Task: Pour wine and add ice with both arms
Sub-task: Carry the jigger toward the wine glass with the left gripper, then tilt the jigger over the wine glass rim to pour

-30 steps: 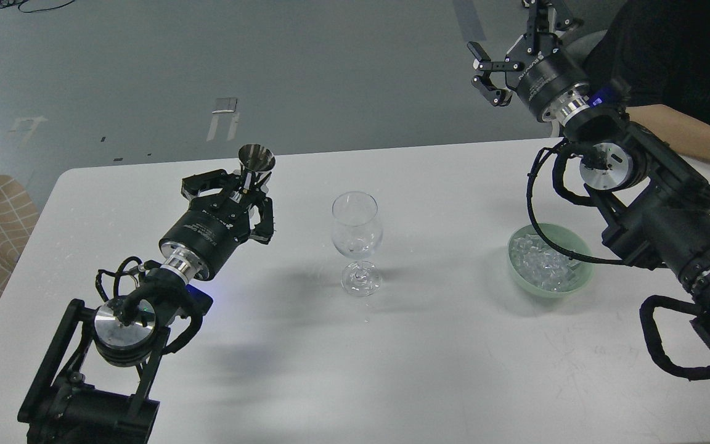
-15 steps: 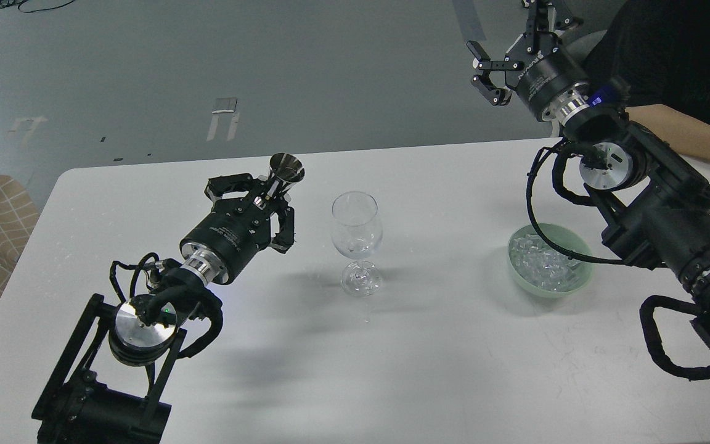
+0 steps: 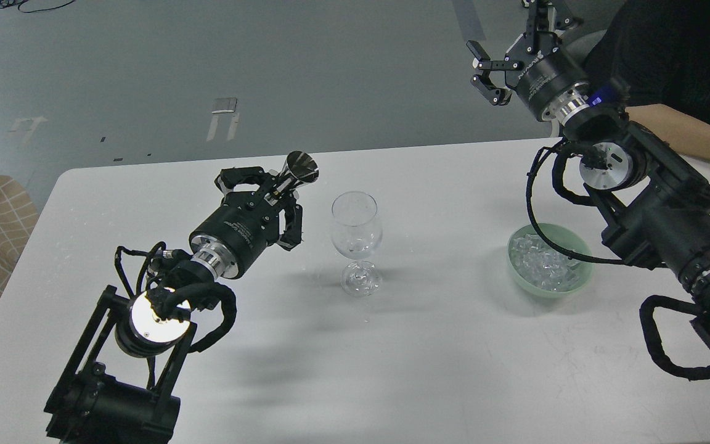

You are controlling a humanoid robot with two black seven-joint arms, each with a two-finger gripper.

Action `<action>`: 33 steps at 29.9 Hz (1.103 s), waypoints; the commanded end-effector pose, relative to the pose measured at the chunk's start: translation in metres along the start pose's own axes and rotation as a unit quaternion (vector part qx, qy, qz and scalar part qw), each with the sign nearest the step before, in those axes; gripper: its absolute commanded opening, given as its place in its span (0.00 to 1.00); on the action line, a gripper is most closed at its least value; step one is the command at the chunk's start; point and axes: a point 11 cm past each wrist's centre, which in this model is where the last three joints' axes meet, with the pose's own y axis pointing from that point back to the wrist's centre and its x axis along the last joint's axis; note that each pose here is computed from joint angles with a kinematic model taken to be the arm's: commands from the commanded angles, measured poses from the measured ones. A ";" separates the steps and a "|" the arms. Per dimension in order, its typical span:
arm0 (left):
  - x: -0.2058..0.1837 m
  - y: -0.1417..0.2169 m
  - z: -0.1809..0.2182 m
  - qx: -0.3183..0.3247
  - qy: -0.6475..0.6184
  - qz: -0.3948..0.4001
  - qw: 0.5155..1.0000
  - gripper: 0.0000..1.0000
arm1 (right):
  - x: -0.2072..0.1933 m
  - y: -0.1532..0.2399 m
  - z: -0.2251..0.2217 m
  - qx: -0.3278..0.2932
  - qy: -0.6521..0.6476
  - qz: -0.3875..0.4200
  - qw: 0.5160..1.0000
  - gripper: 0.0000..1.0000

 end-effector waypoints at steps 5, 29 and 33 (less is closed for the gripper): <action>-0.010 -0.003 -0.013 0.016 -0.042 -0.005 0.999 0.00 | 0.000 0.000 -0.001 0.001 -0.001 0.001 1.000 1.00; -0.010 -0.005 -0.007 0.004 -0.121 0.010 0.993 0.00 | 0.001 0.000 -0.001 0.001 -0.001 0.001 1.000 1.00; -0.015 -0.003 -0.005 0.002 -0.135 0.005 0.991 0.00 | 0.001 0.000 -0.001 0.001 -0.001 0.001 1.000 1.00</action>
